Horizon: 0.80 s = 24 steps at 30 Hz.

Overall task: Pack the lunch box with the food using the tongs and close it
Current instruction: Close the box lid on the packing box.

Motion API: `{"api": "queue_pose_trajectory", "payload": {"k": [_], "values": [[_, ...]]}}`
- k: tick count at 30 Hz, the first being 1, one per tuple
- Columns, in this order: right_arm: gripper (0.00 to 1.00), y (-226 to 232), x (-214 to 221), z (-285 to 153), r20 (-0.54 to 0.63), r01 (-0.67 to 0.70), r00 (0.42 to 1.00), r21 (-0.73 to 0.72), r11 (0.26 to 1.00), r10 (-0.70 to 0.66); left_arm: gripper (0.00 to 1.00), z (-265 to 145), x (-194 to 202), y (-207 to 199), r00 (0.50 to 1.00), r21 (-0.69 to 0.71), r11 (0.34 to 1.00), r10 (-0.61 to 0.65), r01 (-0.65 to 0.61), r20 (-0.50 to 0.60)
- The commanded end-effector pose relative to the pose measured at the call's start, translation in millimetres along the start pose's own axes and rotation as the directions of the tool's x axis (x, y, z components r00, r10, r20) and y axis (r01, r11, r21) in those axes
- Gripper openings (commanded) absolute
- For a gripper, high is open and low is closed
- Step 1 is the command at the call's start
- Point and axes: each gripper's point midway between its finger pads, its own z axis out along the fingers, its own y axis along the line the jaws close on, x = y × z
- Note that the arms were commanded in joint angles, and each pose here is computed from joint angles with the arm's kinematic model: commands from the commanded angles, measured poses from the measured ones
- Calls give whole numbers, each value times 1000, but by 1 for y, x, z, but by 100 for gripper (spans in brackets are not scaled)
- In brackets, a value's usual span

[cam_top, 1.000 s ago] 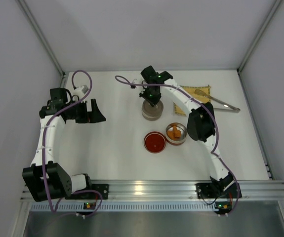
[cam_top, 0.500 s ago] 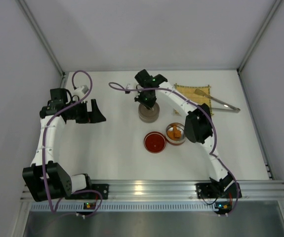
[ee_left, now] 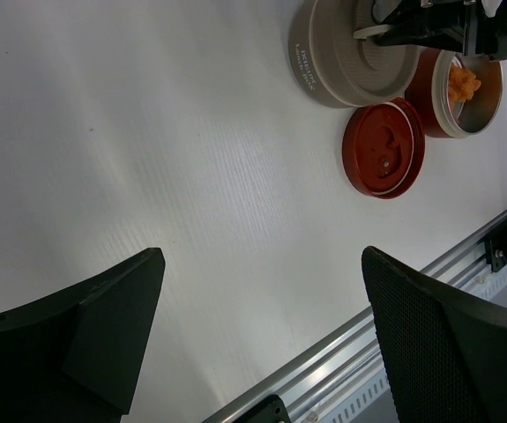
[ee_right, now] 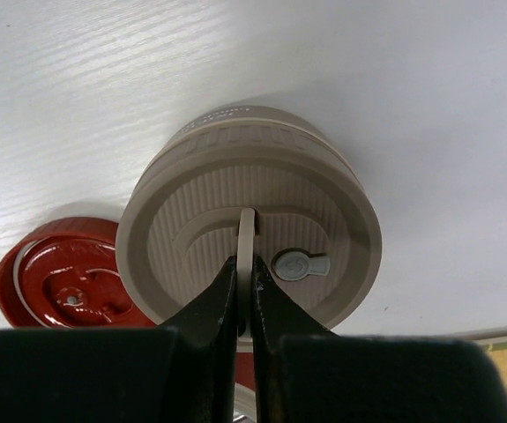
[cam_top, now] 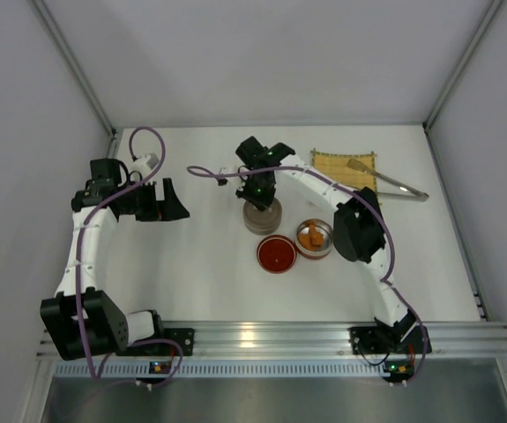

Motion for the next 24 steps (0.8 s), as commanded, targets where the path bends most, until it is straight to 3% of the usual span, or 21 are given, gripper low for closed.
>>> {"api": "queue_pose_trajectory", "payload": {"k": [1,5,9,11,24], "values": [[0,27,3,2,11,9,1000,-106,994,-8,98,-4,-7,-9,997,28,998,58,-59,47],[2,28,0,5,41,-6,999,-137,991,11,98,-5,-6,-9,997,25,998,62,-63,45],[26,25,-1,7,51,-13,999,-142,990,20,98,-5,-5,-9,997,25,998,62,-63,42],[31,23,-1,6,58,-19,998,-139,990,28,98,-5,-5,-9,997,29,998,61,-62,40],[29,-2,4,-8,163,-89,981,-118,989,108,98,-2,-5,-9,998,39,998,50,-51,37]]}}
